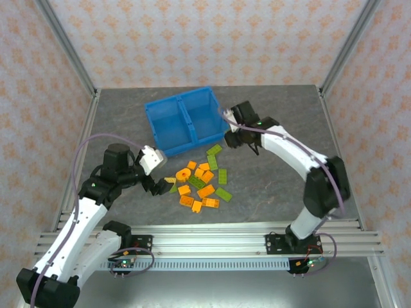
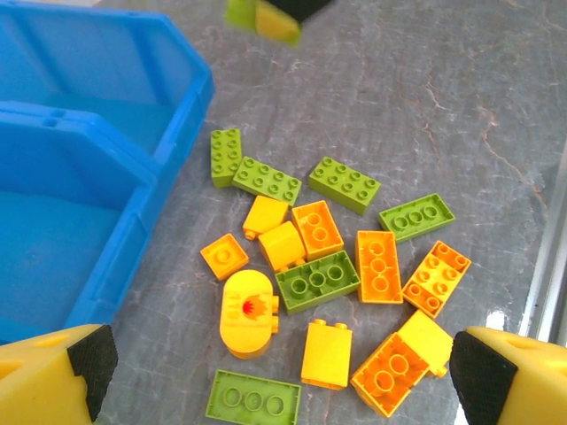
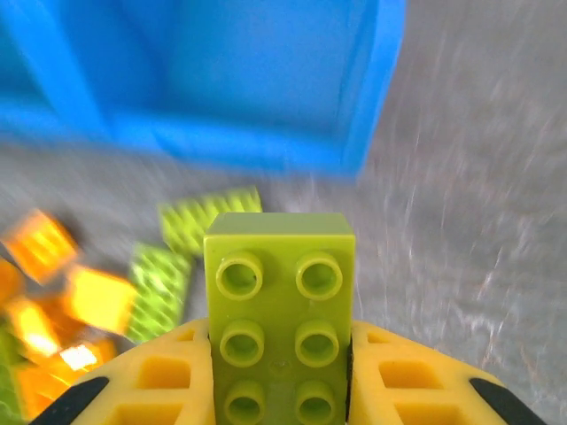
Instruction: Sort the legos into containers by color
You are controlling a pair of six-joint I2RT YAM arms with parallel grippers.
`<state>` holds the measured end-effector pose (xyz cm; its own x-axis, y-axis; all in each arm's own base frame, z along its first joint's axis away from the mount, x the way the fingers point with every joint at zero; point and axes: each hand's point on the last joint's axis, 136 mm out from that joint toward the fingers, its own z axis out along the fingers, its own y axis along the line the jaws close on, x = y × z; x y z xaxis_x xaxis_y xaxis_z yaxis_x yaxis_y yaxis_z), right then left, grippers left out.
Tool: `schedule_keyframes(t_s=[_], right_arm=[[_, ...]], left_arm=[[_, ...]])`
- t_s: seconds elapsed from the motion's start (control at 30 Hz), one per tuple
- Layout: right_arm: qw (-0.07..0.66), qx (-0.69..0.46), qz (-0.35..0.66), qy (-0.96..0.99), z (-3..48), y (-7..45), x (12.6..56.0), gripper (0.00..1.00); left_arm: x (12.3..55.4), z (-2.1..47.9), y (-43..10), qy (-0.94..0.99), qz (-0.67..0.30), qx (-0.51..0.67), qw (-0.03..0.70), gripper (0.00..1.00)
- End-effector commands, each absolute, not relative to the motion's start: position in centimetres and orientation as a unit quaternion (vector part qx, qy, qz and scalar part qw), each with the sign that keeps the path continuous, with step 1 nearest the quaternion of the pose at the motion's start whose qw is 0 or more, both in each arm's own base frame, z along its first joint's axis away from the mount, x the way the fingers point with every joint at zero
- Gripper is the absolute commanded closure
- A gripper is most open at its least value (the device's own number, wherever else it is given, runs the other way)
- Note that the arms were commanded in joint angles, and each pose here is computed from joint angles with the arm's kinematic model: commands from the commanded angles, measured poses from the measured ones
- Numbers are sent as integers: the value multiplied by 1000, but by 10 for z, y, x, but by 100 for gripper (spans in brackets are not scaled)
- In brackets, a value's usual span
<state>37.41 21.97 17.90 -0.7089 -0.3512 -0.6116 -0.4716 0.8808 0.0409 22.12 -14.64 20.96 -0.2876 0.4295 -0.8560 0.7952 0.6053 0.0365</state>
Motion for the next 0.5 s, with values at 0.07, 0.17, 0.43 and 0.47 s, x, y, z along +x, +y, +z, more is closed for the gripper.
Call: schedule_keyframes(t_s=[0.07,0.17,0.43,0.47], right_arm=[[399,-85,186,894,243,255,418,82],[399,-65,161,900,233,263,449,82],[337,-77,138,928,159,304,506,81],[329,-79,126,933,146,306,509,80]], left_arm=[[230,224,-139,764,-170,375,497,0],[227,227,-136,758,-164,372,511,0],[225,230,-133,752,-154,366,526,0],[225,229,-133,753,-154,366,524,1]])
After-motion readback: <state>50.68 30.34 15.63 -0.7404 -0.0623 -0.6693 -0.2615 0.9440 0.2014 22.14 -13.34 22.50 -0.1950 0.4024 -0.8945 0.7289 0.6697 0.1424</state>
